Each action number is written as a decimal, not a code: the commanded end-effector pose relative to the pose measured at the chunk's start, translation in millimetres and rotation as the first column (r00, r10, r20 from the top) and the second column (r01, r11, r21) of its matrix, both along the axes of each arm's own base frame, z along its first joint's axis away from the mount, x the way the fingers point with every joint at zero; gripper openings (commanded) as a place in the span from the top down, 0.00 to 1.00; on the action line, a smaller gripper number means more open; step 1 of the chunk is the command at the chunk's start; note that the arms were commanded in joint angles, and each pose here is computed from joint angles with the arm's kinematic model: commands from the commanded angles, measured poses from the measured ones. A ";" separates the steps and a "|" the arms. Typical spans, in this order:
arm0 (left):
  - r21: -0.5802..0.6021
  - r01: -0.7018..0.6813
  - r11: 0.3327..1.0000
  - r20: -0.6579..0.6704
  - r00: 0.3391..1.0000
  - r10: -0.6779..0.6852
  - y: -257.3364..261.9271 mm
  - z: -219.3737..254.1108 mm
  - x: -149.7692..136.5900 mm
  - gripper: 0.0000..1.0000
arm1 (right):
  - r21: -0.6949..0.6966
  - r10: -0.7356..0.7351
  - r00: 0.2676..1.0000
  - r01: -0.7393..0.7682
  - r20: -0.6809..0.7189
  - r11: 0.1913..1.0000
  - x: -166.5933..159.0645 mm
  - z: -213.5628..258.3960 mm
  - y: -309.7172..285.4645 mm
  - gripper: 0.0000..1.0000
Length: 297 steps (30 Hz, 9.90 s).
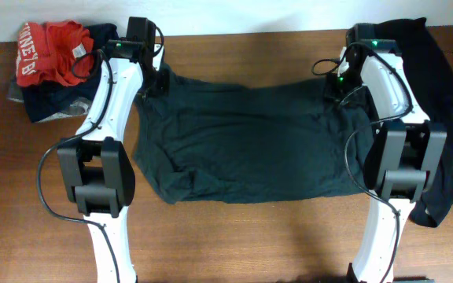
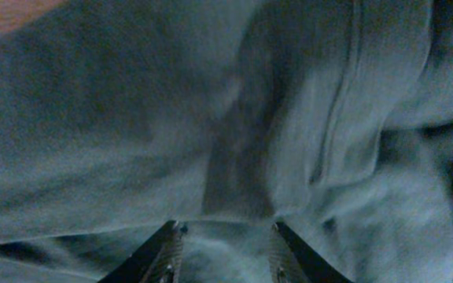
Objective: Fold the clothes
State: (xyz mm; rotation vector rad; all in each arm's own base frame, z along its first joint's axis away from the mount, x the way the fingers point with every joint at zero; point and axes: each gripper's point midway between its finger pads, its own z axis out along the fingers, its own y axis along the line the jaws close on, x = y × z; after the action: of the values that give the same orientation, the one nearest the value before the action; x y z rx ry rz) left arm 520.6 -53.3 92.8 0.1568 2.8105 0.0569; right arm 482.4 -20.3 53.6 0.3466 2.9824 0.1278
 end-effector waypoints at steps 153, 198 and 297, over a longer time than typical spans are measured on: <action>0.124 -0.127 0.984 0.245 0.965 0.094 56.1 126.9 23.5 0.99 | 0.077 -0.236 0.907 0.223 0.350 0.972 30.4 162.5 -121.2 0.96; 0.100 -0.007 0.995 -0.004 1.000 0.007 34.2 65.2 -15.1 0.99 | -0.004 -0.237 0.965 0.239 0.110 0.971 -20.7 124.5 -133.4 0.96; -0.035 -0.157 0.987 -0.496 0.860 0.119 -16.1 -81.7 -235.4 0.69 | 0.052 -0.297 0.955 0.297 -0.008 0.953 -230.0 136.5 -49.8 0.08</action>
State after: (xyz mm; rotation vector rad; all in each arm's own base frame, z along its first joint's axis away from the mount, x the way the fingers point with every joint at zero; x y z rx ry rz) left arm 290.7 -71.8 22.1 -0.0531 3.3242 -0.0688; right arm 253.8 -66.8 186.5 0.7820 2.9110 0.1956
